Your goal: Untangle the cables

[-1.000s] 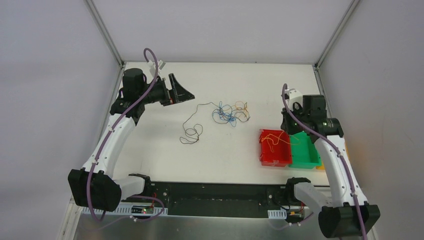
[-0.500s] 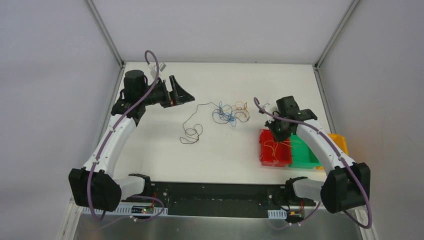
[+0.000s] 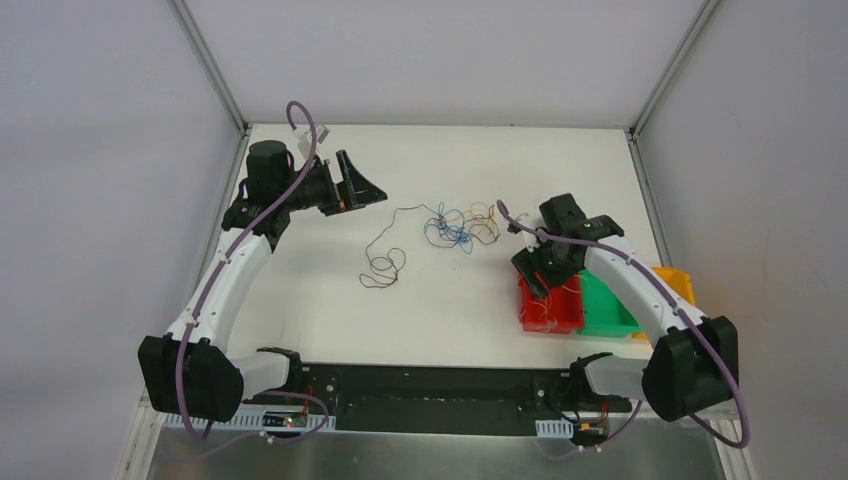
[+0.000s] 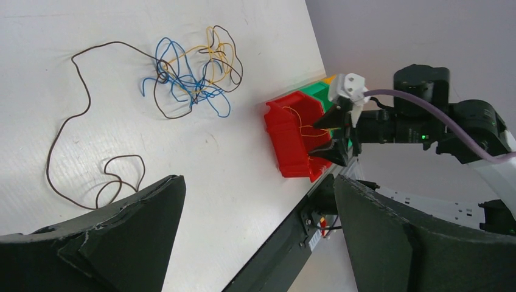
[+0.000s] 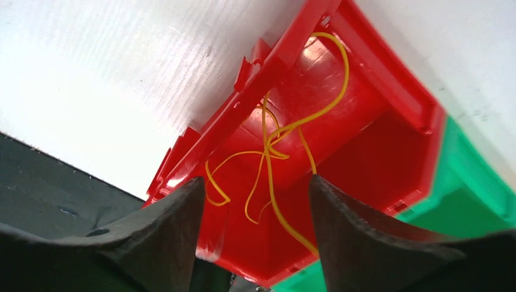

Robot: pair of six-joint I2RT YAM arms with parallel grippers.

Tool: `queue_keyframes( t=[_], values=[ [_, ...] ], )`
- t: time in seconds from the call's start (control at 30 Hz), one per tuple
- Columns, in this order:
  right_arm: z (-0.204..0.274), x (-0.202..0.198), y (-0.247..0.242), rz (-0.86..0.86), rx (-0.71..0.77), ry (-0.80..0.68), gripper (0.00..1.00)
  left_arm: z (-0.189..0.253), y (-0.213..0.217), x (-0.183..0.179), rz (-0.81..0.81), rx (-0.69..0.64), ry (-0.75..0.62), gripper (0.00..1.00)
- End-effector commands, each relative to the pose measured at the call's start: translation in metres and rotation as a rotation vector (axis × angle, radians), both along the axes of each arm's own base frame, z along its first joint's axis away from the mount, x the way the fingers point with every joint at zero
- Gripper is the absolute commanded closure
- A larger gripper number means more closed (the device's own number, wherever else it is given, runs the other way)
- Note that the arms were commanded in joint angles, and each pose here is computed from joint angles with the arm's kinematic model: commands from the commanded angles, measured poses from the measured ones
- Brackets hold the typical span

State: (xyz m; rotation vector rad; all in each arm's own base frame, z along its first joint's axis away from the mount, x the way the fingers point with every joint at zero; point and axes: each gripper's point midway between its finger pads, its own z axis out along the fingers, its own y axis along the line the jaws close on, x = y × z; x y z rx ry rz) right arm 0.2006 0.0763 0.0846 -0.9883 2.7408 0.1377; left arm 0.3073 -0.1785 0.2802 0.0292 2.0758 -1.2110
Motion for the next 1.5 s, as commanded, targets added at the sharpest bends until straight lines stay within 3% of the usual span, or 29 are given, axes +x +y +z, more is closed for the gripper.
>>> queue_keyframes(
  t=[0.0, 0.1, 0.33, 0.63, 0.7, 0.73, 0.8, 0.83, 1.1, 1.37, 1.47],
  values=[
    [0.048, -0.006, 0.003, 0.011, 0.054, -0.077, 0.29, 0.0, 0.003, 0.003, 0.006, 0.0, -0.011, 0.04],
    [0.069, -0.01, -0.001, -0.009, 0.083, -0.1, 0.24, 0.0, 0.003, 0.003, 0.008, 0.001, -0.01, 0.03],
    [0.08, -0.002, -0.036, -0.053, 0.049, -0.124, 0.24, 0.0, 0.002, 0.003, 0.003, -0.003, -0.009, 0.04],
    [0.058, 0.024, -0.052, -0.056, 0.044, -0.15, 0.4, 0.0, 0.003, 0.001, 0.0, 0.004, -0.015, 0.04],
    [0.05, 0.028, -0.052, -0.042, 0.042, -0.149, 0.5, -0.001, 0.003, 0.002, -0.001, 0.004, -0.011, 0.04],
    [0.047, 0.03, -0.051, -0.04, 0.043, -0.148, 0.6, -0.001, 0.002, 0.002, -0.003, 0.003, -0.011, 0.05],
    [0.042, 0.028, -0.047, -0.035, 0.066, -0.122, 0.91, 0.0, 0.002, 0.001, -0.008, 0.003, -0.015, 0.05],
    [0.041, 0.024, -0.043, -0.035, 0.086, -0.101, 1.0, 0.0, 0.002, 0.001, -0.008, 0.004, -0.015, 0.05],
    [0.008, -0.01, -0.008, -0.006, 0.161, 0.04, 1.0, -0.011, 0.003, 0.004, -0.008, 0.019, 0.008, 0.06],
    [-0.008, -0.03, -0.011, 0.008, 0.121, 0.133, 1.0, -0.037, 0.011, 0.001, -0.001, 0.098, 0.072, 0.05],
    [0.015, -0.02, -0.012, -0.011, 0.124, 0.062, 0.7, -0.054, 0.02, -0.003, 0.012, 0.143, 0.128, 0.02]
  ],
)
